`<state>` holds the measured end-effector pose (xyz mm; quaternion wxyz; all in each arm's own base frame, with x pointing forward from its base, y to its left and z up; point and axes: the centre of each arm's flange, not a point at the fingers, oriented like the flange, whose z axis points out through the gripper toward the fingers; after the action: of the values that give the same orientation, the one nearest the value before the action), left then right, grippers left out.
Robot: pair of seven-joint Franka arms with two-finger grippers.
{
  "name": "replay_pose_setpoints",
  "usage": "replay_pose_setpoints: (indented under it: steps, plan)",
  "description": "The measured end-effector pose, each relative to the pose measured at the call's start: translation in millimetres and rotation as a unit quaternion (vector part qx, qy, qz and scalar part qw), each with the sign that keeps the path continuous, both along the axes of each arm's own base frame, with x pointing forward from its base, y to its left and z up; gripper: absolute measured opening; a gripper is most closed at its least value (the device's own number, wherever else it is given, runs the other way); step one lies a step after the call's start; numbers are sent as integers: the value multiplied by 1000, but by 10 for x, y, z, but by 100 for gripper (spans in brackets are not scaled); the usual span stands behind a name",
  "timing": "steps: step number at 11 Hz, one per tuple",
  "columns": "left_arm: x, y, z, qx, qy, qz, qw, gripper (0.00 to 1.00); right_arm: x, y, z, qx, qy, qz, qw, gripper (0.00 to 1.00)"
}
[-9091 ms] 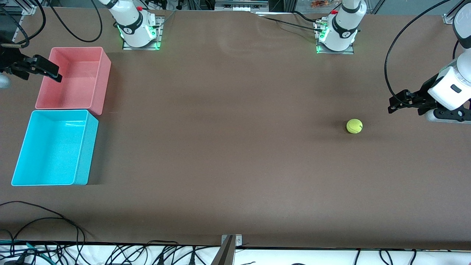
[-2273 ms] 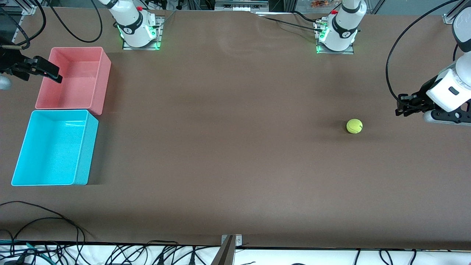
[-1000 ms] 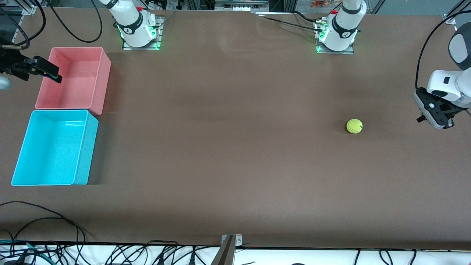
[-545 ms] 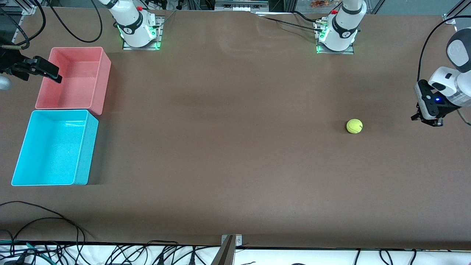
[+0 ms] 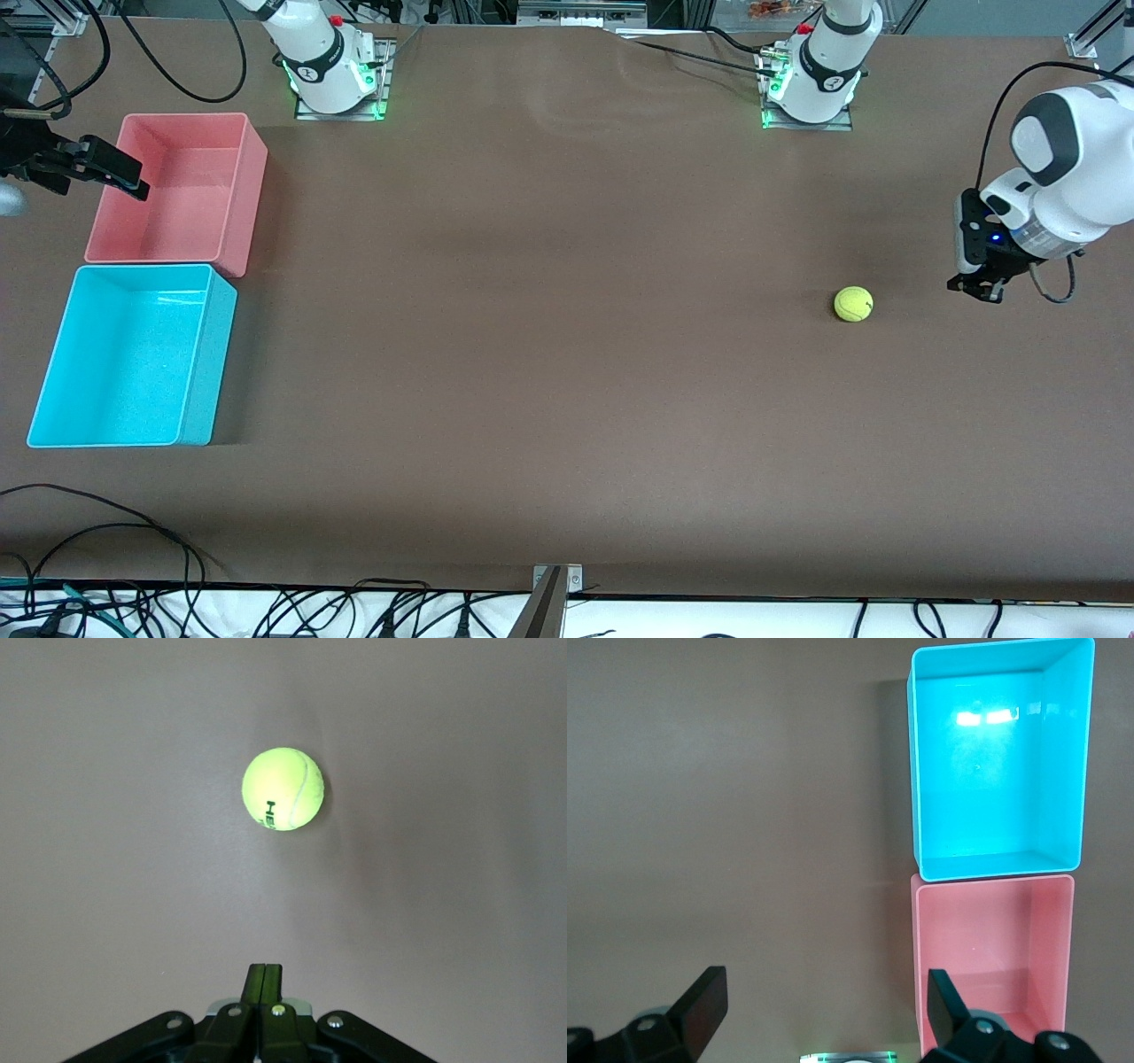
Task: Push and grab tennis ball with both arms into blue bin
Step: 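Lower the left gripper down beside the yellow tennis ball, then push the tennis ball with the left gripper toward the right gripper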
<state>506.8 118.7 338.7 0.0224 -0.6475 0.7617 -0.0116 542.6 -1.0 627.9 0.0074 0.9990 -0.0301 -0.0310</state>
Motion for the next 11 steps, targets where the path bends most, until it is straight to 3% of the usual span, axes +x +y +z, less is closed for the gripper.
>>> replay_pose_setpoints:
  steps: [4,11]
  plan:
    - [-228,259,-563,-3,-7,19,1000,1,5,-3,4,0,-2,0,1000,100]
    - [-337,612,-1597,-8,-22,61,998,1,7,-8,5,0,-3,-1,1000,100]
